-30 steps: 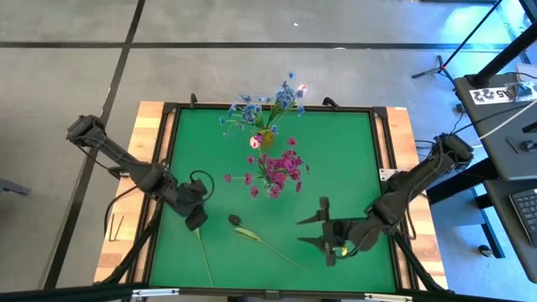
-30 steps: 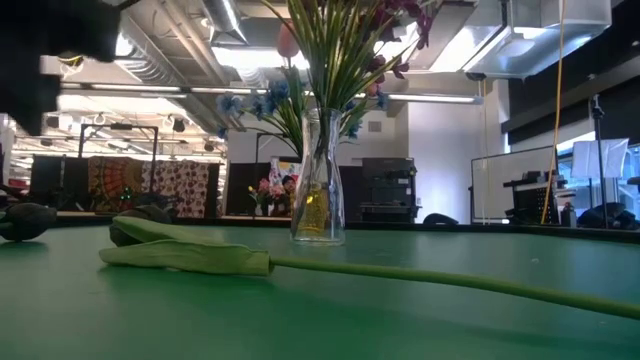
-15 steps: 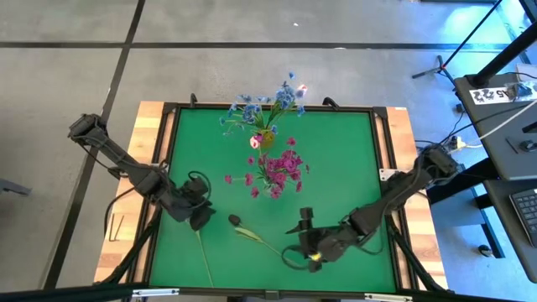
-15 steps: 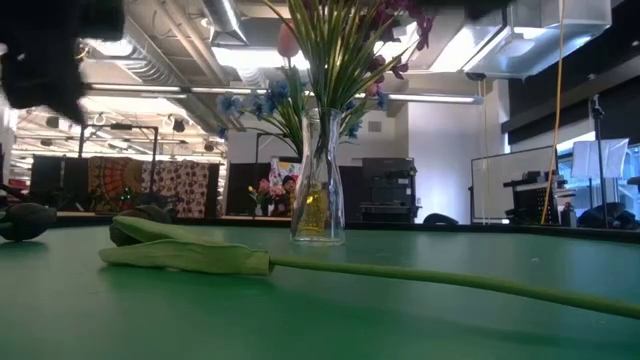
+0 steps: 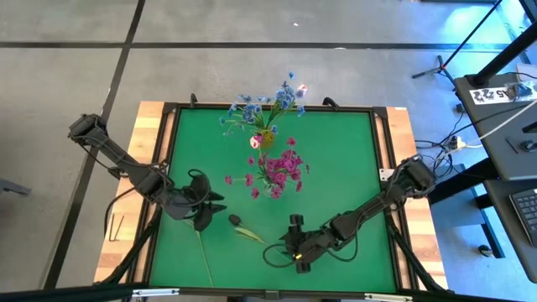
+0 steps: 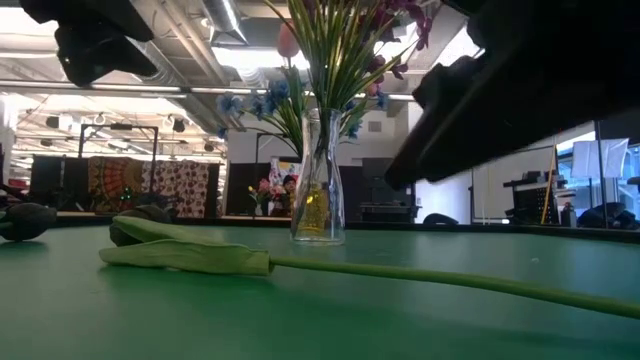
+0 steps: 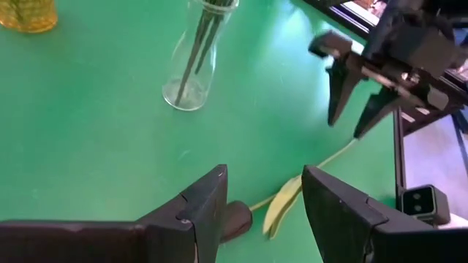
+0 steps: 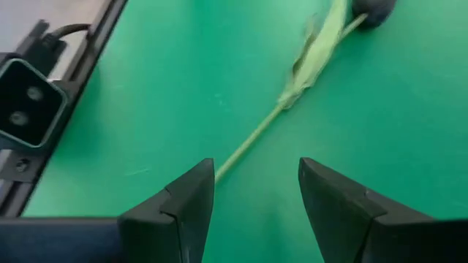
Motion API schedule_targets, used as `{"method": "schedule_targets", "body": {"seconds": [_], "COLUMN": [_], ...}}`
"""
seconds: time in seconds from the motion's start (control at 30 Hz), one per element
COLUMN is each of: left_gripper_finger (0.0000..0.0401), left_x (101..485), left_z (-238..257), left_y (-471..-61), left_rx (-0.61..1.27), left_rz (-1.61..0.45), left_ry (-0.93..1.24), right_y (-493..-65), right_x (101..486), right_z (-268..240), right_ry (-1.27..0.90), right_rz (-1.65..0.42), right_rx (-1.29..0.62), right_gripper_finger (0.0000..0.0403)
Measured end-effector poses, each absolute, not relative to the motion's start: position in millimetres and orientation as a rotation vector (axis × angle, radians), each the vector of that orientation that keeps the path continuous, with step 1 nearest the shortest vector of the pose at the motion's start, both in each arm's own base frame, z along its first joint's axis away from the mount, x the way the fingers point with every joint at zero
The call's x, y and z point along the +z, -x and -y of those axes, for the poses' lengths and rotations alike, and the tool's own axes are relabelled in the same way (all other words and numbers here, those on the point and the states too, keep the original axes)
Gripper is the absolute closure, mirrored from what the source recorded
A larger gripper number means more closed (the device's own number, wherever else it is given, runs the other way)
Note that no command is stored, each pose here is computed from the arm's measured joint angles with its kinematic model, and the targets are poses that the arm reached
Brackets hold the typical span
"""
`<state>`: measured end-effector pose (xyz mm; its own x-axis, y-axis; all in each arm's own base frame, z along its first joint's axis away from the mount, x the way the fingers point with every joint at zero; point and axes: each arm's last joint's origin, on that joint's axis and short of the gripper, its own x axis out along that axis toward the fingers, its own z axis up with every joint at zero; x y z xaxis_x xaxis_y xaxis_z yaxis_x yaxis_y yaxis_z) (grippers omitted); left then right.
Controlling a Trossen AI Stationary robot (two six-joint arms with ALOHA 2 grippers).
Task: Sort flowers into vase by color
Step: Put the right black flower into the transparent vase
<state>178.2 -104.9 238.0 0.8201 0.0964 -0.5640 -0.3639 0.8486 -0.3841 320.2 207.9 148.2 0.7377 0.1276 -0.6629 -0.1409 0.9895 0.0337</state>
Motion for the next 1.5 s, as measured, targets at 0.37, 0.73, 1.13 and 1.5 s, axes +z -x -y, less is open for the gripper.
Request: {"method": "schedule_targets", "body": {"seconds": [0.37, 0.73, 1.13, 1.5], "left_gripper_finger": [0.0231, 0.0231, 0.0231, 0.0231], "left_x": [238.4, 238.9, 239.3, 239.5], "left_z": [103.0, 98.8, 98.5, 98.6], "left_y": [-178.8, -181.6, -182.3, -182.4], "left_rx": [0.285, 0.306, 0.304, 0.296], "left_rz": [-0.536, -0.525, -0.521, -0.522], "left_ry": [0.477, 0.488, 0.493, 0.471], "right_y": [-323.4, -337.1, -344.8, -339.8], "right_x": [148.0, 123.0, 114.7, 112.0], "right_z": [-213.6, -226.1, -212.9, -200.4], "right_ry": [-0.056, -0.079, -0.036, -0.032], "right_rz": [-0.700, -0.756, -0.911, -1.028], "right_rx": [0.217, 0.192, 0.016, -0.029], "right_gripper_finger": [0.0205, 0.0205, 0.0205, 0.0206]}}
